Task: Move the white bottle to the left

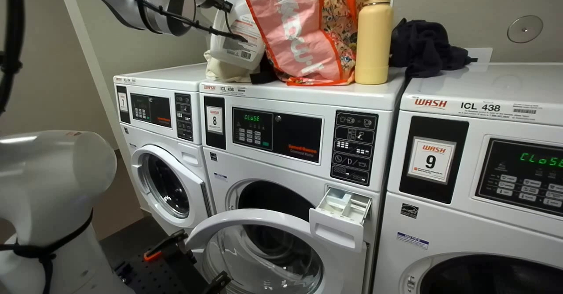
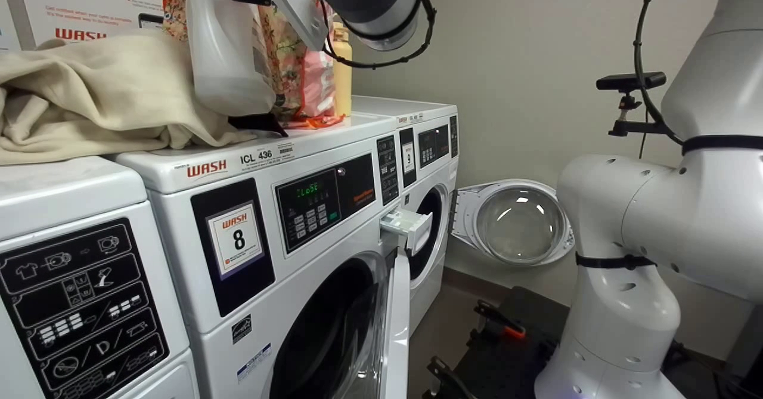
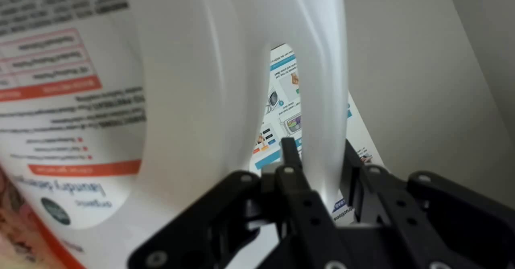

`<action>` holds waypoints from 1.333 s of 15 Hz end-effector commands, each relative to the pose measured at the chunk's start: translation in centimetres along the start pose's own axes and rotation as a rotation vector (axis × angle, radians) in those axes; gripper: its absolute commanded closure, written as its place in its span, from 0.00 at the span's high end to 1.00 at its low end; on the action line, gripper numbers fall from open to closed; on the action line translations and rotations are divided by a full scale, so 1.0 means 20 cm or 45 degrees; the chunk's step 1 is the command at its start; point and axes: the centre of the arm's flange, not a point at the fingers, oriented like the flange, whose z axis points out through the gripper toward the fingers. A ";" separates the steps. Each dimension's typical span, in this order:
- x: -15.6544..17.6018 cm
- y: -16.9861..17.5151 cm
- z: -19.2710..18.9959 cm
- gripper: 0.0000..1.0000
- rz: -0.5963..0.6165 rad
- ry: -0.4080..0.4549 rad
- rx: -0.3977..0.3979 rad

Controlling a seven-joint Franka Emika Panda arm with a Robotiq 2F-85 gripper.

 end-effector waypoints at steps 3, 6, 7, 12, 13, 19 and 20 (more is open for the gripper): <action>-0.29 0.11 0.04 0.07 -0.024 0.213 -0.095; -0.27 0.15 0.04 0.07 -0.039 0.207 -0.147; -0.27 0.16 0.05 0.07 -0.044 0.205 -0.160; -0.33 0.16 0.10 0.07 -0.101 0.180 -0.199; -0.34 0.17 0.11 0.07 -0.107 0.176 -0.212; -0.41 0.21 0.20 0.07 -0.108 0.132 -0.252; -0.43 0.21 0.21 0.07 -0.111 0.131 -0.262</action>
